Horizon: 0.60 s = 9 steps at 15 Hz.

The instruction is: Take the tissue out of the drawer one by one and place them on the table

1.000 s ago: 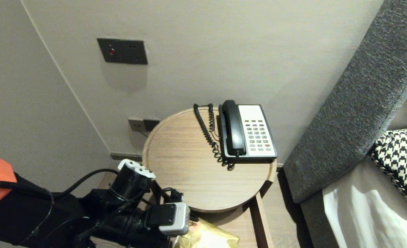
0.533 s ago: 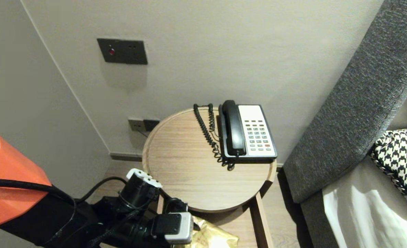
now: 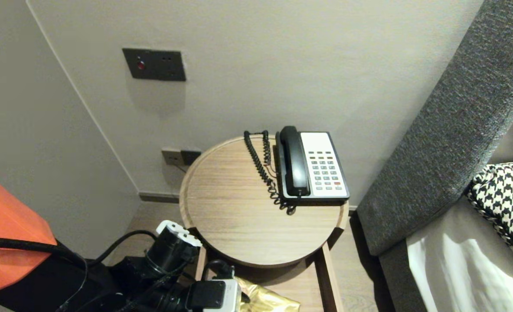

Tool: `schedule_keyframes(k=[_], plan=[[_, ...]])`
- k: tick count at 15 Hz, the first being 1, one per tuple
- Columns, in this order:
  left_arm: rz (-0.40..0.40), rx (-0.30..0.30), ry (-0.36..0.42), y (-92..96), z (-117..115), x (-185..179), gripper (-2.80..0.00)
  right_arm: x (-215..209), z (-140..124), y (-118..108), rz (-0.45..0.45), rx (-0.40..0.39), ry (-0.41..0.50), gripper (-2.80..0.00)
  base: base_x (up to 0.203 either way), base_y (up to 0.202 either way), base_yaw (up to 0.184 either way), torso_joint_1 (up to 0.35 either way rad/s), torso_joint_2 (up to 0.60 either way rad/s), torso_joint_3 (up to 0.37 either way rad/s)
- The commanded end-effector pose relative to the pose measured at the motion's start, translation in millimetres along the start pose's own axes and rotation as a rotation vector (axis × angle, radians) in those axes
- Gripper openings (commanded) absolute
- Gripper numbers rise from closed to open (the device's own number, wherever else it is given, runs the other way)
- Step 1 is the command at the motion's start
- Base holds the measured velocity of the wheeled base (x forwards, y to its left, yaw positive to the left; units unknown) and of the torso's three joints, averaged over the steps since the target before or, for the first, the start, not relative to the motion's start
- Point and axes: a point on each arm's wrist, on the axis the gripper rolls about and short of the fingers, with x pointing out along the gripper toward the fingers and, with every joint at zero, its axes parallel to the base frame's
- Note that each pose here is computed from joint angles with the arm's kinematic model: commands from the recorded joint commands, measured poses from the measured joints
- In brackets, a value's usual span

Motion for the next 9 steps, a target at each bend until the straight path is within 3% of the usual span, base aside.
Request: schedule_keyframes(k=[1, 5, 9], plan=[[0.003, 0.016, -0.013, -0.2, 3.5, -1.8, 0.0, 1.9, -11.3, -0.5, -0.002, -0.001, 0.039, -2.8, 0.0, 0.0, 0.0, 0.0, 0.0, 0.0], [0.027, 0.041, -0.04, 9.9, 12.6, -0.2, 0.0, 1.9, -11.3, -0.5, -0.002, -0.001, 0.039, -2.8, 0.0, 0.0, 0.0, 0.0, 0.0, 0.0], [0.085, 0.122, -0.102, 22.3, 16.7, 5.0, 0.0, 1.9, -11.3, -0.5, -0.002, -0.001, 0.039, -2.8, 0.0, 0.0, 0.0, 0.0, 0.0, 0.0]])
